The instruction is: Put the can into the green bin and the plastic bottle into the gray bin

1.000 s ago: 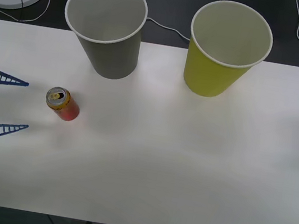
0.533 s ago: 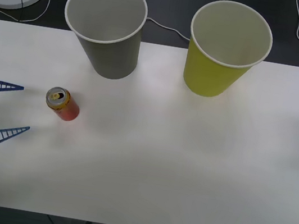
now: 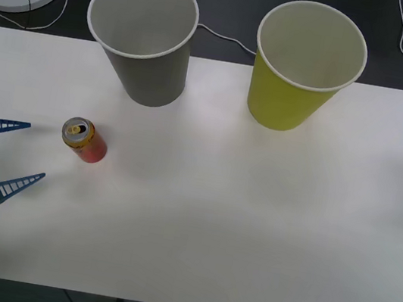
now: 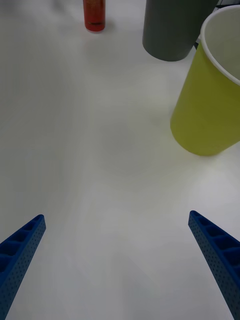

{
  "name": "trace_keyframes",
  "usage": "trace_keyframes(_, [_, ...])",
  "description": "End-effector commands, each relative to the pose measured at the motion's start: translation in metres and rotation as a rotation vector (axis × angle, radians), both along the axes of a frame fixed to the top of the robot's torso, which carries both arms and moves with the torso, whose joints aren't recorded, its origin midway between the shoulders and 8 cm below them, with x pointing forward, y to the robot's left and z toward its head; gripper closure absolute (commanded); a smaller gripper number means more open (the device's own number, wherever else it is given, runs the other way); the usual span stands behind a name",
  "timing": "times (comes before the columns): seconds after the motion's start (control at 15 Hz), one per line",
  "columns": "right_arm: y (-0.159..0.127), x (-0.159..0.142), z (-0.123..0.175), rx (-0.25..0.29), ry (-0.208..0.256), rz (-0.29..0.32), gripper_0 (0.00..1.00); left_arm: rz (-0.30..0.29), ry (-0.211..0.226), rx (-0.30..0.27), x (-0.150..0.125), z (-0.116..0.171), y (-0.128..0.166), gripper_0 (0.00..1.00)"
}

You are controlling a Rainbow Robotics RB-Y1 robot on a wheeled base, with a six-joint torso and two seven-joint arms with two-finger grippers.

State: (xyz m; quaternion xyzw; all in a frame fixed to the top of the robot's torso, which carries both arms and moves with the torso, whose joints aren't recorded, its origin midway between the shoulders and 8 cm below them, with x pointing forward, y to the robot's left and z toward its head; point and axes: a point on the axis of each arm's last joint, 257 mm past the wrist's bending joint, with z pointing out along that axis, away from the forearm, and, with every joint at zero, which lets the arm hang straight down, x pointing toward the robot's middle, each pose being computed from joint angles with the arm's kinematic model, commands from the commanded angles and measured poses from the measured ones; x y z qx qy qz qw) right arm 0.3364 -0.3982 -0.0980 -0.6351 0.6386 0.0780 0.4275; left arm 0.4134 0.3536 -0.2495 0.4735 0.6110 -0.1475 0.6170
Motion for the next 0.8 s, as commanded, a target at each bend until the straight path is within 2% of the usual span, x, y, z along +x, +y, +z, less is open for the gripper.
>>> trace_keyframes(0.07, [0.0, 0.0, 0.0, 0.0, 0.0, 0.0, 0.0, 0.019, 0.009, -0.024, 0.002, -0.006, -0.003, 0.0])
trace_keyframes(0.8, [0.0, 0.0, 0.0, 0.0, 0.0, 0.0, 0.0, 0.13, 0.025, -0.13, 0.031, -0.031, -0.039, 0.0])
